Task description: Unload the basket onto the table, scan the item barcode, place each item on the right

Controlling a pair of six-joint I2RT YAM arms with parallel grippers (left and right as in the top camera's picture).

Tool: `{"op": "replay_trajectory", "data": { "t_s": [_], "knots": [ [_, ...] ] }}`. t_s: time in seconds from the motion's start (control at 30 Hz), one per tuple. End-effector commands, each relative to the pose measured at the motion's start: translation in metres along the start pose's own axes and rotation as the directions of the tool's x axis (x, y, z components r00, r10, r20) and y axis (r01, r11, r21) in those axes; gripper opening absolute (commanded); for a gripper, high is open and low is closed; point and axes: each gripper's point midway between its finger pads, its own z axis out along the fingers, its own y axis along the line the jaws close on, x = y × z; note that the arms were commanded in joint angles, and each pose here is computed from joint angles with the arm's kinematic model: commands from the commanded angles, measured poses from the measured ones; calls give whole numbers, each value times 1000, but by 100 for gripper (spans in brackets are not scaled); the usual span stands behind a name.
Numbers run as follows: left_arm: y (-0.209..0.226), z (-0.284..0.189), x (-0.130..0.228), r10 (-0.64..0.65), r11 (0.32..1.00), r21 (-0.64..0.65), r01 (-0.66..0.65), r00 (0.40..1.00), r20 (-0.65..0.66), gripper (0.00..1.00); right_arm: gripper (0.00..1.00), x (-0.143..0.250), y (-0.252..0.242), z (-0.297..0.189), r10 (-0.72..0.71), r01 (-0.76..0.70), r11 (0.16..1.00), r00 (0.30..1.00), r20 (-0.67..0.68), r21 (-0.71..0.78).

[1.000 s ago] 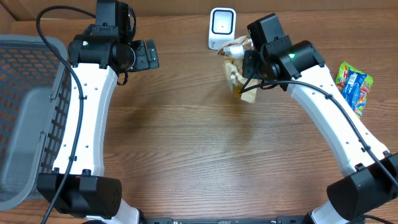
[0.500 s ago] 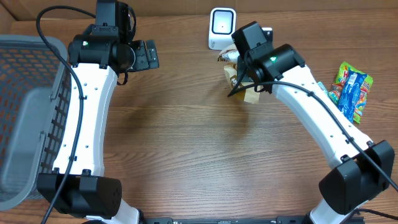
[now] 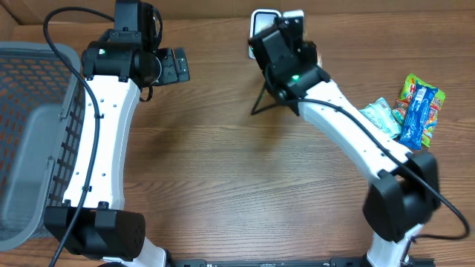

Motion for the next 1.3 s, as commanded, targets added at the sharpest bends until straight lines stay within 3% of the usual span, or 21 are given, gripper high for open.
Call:
{"op": "replay_trajectory", "data": {
  "t_s": [0.0, 0.23, 0.5, 0.67, 0.9, 1.03, 1.07, 1.13, 1.17, 1.27],
  "knots": [
    [-1, -4, -7, 4, 1000, -2, -4, 1000, 24, 100, 4, -24, -7, 22, -185, 170, 974, 978, 95, 148],
    [-1, -4, -7, 4, 1000, -2, -4, 1000, 24, 100, 4, -71, -12, 65, -193, 117, 960, 934, 300, 253],
    [-1, -4, -8, 4, 1000, -2, -4, 1000, 24, 100, 4, -87, -24, 66, -109, 15, 970, 920, 377, 244],
    [-1, -4, -8, 4, 1000, -2, -4, 1000, 24, 100, 4, -86, -28, 65, -111, 9, 963, 923, 369, 268],
    [-1, -4, -7, 4, 1000, -2, -4, 1000, 24, 100, 4, -57, -63, 66, -45, -78, 896, 964, 263, 438],
    [-1, -4, -8, 4, 1000, -2, -4, 1000, 24, 100, 31, -34, -82, 86, -28, -59, 888, 983, 182, 457],
    [-1, -4, -8, 4, 1000, -2, -4, 1000, 24, 100, 44, -27, -79, 94, -51, -16, 905, 988, 145, 426],
    [-1, -4, -7, 4, 1000, -2, -4, 1000, 24, 100, 66, -11, -63, 110, -127, 107, 951, 991, 52, 291],
    [-1, -4, -7, 4, 1000, -2, -4, 1000, 24, 100, 75, 2, -49, 119, -170, 169, 973, 985, -6, 156],
    [-1, -4, -8, 4, 1000, -2, -4, 1000, 24, 100, 87, 20, -35, 129, -168, 161, 984, 982, -86, -80]
  ]
}}
